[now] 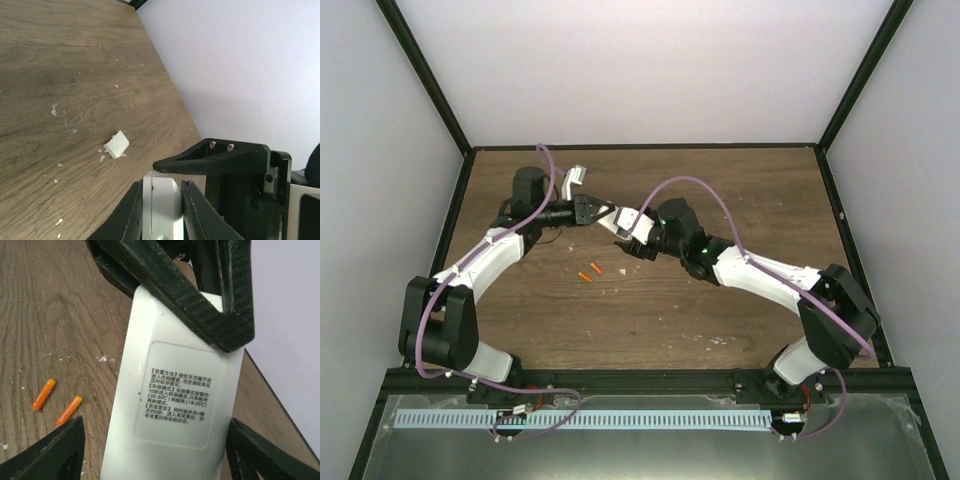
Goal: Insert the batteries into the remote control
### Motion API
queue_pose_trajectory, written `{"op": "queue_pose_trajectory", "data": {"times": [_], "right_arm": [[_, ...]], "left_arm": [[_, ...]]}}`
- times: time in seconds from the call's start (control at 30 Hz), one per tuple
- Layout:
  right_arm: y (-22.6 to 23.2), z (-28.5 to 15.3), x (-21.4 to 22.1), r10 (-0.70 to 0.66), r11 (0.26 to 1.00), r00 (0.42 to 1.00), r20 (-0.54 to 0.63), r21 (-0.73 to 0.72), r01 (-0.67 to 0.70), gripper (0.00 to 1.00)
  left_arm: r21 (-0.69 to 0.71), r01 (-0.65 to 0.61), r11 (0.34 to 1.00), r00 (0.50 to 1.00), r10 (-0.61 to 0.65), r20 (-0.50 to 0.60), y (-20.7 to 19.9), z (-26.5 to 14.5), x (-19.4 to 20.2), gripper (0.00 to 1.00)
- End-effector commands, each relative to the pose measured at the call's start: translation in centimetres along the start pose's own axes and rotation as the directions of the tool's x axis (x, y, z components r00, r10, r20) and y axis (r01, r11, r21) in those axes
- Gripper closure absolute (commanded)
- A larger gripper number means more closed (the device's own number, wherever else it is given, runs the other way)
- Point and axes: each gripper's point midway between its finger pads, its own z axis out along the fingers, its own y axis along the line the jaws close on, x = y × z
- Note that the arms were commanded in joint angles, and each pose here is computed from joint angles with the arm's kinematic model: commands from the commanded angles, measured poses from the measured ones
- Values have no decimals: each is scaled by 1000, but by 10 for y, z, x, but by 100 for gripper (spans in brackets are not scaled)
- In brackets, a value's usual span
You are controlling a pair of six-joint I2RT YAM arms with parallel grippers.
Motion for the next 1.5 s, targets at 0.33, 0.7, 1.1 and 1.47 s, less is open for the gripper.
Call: {"op": "queue_pose_trajectory", "data": {"times": [0.33, 0.7, 1.1, 1.47], "right_arm": [[-16, 6, -14, 30, 1000, 999, 11, 1, -30, 69], [-33, 11, -29, 167, 985, 986, 5, 29, -167, 84], [-43, 18, -29, 239, 970, 971, -27, 62, -237, 88], [-46, 25, -31, 263, 963, 964, -26, 68, -261, 88]], "left_arm": [[46, -118, 992, 991, 116, 60, -22, -2, -14, 85], [20, -142, 990, 970, 135, 200, -25, -10, -27, 35], [-75, -140, 987, 945, 155, 287, -17, -18, -37, 33], [-92, -141, 986, 942, 162, 292, -15, -18, -42, 59]]}}
